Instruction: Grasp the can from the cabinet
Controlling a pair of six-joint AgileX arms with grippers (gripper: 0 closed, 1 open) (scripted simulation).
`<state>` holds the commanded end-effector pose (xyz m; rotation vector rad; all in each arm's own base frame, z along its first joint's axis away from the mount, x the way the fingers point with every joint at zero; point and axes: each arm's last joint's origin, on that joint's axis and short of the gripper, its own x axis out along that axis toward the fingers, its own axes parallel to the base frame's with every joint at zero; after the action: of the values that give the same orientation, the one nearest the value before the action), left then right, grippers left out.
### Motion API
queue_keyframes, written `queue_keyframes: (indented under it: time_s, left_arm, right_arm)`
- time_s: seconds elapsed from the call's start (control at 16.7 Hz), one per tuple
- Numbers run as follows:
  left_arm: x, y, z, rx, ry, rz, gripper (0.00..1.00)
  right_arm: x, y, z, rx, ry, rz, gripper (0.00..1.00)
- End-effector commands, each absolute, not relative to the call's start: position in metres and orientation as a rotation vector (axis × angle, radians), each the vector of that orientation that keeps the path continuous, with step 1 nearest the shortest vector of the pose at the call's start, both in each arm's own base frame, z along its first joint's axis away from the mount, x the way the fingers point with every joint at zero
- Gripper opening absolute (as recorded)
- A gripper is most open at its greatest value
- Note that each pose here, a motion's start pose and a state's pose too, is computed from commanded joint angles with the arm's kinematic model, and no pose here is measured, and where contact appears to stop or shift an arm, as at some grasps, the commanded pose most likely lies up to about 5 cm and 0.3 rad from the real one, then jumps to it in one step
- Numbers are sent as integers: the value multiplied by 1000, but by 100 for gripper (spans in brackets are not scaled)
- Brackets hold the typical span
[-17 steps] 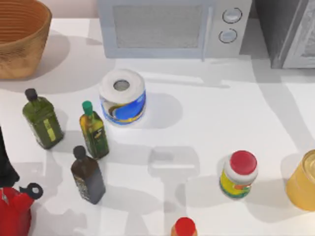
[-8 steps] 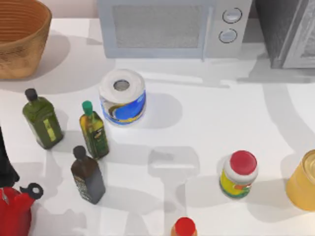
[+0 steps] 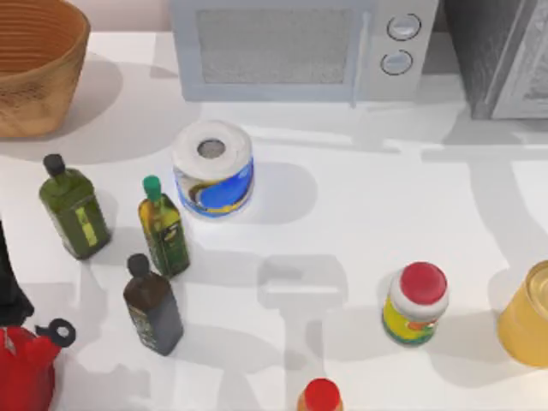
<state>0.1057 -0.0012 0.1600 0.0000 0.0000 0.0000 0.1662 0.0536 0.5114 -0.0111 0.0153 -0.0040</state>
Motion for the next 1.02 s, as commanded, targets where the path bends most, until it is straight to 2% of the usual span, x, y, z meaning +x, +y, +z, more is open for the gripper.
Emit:
queue_keyframes:
  time_s: [0.3, 0.66, 1.02]
  left_arm:
    - [106, -1, 160, 0, 0, 0, 100]
    - [106, -1, 160, 0, 0, 0, 100]
    - [106, -1, 160, 0, 0, 0, 100]
  right_arm:
    - [144, 33, 439, -17, 44, -6, 0]
    - [114, 12, 314, -8, 42, -6, 0]
    - [105, 2, 198, -1, 20, -3, 0]
